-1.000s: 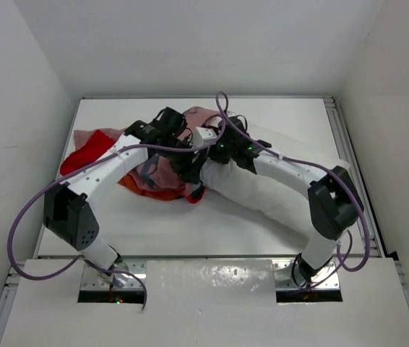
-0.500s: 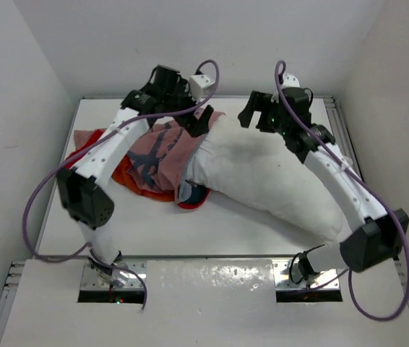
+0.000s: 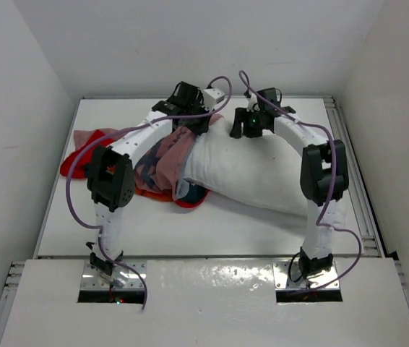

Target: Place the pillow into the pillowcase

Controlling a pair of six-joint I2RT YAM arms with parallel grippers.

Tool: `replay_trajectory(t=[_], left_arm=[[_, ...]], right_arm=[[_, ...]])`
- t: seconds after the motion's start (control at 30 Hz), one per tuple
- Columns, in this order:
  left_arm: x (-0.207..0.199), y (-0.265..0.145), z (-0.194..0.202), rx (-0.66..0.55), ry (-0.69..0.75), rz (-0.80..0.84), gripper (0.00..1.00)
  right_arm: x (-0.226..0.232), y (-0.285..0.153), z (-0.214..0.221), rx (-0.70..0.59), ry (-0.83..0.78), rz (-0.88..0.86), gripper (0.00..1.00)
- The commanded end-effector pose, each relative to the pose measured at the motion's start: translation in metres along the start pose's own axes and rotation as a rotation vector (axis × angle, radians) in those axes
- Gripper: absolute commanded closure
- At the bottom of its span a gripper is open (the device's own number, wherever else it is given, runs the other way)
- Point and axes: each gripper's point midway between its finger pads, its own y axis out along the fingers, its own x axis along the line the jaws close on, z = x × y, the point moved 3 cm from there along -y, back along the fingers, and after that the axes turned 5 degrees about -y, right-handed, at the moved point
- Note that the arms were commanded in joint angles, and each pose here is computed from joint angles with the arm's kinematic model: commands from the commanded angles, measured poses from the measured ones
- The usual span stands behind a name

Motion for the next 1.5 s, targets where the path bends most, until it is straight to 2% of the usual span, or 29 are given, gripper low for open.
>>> replay_trajectory(t=[0.0,0.1,0.17,0.2,0.3,0.33,0.43,0.53,0.8,0.83,0.9,0.97,1.3,1.43,1.47], left_arm=[[-0.017,-0.023,-0.041,-0.125,0.069,0.028,1.0],[-0.018,-0.032,-0.059,-0.163,0.073,0.025,1.0],[-0.024,-0.04,-0.072,-0.187,0.088,0.035,1.0],[-0.027,-0.051,-0.086,-0.218,0.099,0.042,1.0],[-0.047,-0.066,-0.108,-0.265,0.131,0.103,1.0],[-0.054,-0.07,-0.109,-0.258,0.136,0.12,0.99],[-0.077,-0.079,-0.114,-0.26,0.169,0.154,0.94],[-0.081,-0.078,-0.106,-0.229,0.197,0.148,0.92],[-0.051,-0.067,-0.074,-0.138,0.211,-0.064,0.9],[-0.048,-0.066,-0.07,-0.128,0.208,-0.074,0.89],[-0.045,-0.062,-0.059,-0.107,0.205,-0.08,0.71],[-0.043,-0.059,-0.046,-0.085,0.195,-0.08,0.64],[-0.038,-0.063,-0.056,-0.144,0.159,-0.13,0.63],[-0.039,-0.068,-0.069,-0.178,0.15,-0.129,0.42],[-0.041,-0.068,-0.069,-0.177,0.153,-0.125,0.41]], right_arm=[[0.085,-0.033,0.032,0.049,-0.084,-0.298,0.53],[0.114,-0.055,0.036,-0.039,-0.082,-0.343,1.0],[0.131,-0.065,0.029,-0.111,-0.096,-0.367,1.0],[0.139,-0.078,0.018,-0.184,-0.078,-0.385,1.0],[0.154,-0.092,0.006,-0.296,-0.021,-0.407,1.0],[0.162,-0.107,-0.01,-0.382,-0.032,-0.432,1.0],[0.165,-0.125,-0.028,-0.491,0.007,-0.425,1.0],[0.164,-0.135,-0.034,-0.546,0.041,-0.414,1.0],[0.156,-0.124,-0.001,-0.478,0.105,-0.394,1.0],[0.155,-0.123,0.002,-0.473,0.109,-0.391,1.0],[0.151,-0.119,0.011,-0.444,0.123,-0.376,1.0],[0.147,-0.115,0.021,-0.423,0.14,-0.362,1.0],[0.147,-0.11,0.043,-0.394,0.152,-0.344,1.0],[0.146,-0.109,0.048,-0.386,0.15,-0.328,1.0],[0.147,-0.108,0.049,-0.386,0.15,-0.325,1.0]])
